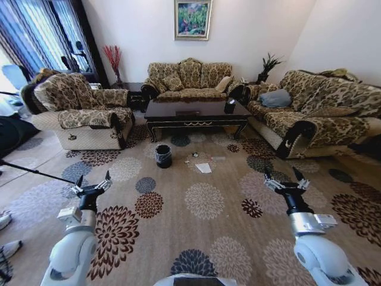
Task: Move to the front of the table and pick up the trash from the floor, then place it into the trash bin.
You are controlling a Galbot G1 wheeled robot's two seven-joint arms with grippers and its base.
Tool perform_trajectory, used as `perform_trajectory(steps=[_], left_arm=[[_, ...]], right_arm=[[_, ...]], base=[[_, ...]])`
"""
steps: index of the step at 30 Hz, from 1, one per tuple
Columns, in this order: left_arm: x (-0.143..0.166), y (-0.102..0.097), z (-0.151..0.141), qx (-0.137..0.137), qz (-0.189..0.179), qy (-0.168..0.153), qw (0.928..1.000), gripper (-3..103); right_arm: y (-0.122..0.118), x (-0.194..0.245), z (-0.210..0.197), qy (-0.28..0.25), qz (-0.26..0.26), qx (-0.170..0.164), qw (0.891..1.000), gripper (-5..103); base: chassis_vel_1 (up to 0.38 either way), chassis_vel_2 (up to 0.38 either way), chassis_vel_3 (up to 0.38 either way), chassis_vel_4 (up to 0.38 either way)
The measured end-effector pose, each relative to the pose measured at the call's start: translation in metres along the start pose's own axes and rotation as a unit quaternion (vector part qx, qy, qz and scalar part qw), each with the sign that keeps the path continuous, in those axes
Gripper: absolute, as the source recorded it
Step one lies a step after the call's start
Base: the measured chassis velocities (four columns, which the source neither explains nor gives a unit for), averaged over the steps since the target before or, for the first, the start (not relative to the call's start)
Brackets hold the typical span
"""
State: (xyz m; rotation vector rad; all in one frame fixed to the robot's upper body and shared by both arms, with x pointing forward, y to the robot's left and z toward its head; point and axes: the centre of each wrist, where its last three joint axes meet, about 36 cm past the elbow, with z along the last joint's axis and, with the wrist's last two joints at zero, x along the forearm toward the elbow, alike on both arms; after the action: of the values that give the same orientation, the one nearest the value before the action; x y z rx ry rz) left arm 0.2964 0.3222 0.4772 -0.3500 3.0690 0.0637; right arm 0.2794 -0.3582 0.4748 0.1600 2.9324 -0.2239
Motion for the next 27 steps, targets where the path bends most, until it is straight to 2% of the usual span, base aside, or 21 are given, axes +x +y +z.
perform_trajectory(steps=[3,9,27], left_arm=[[-0.0019,-0.0011,0.0035,0.000,0.012,-0.004,0.9999,100],[-0.0006,-0.0070,0.0079,0.009,0.013,-0.004,0.9999,100],[0.0016,-0.0049,0.0063,0.009,0.010,-0.012,0.9998,100]], right_arm=[[0.0002,-0.0006,0.0006,0.000,0.002,-0.001,1.000,100],[0.0001,-0.0016,0.0018,0.000,0.005,-0.002,1.000,100],[0.0004,-0.0022,0.0042,0.000,0.011,-0.005,1.000,100]], base=[[0.000,0.000,0.000,0.000],[0.000,0.000,0.000,0.000],[0.000,0.000,0.000,0.000]])
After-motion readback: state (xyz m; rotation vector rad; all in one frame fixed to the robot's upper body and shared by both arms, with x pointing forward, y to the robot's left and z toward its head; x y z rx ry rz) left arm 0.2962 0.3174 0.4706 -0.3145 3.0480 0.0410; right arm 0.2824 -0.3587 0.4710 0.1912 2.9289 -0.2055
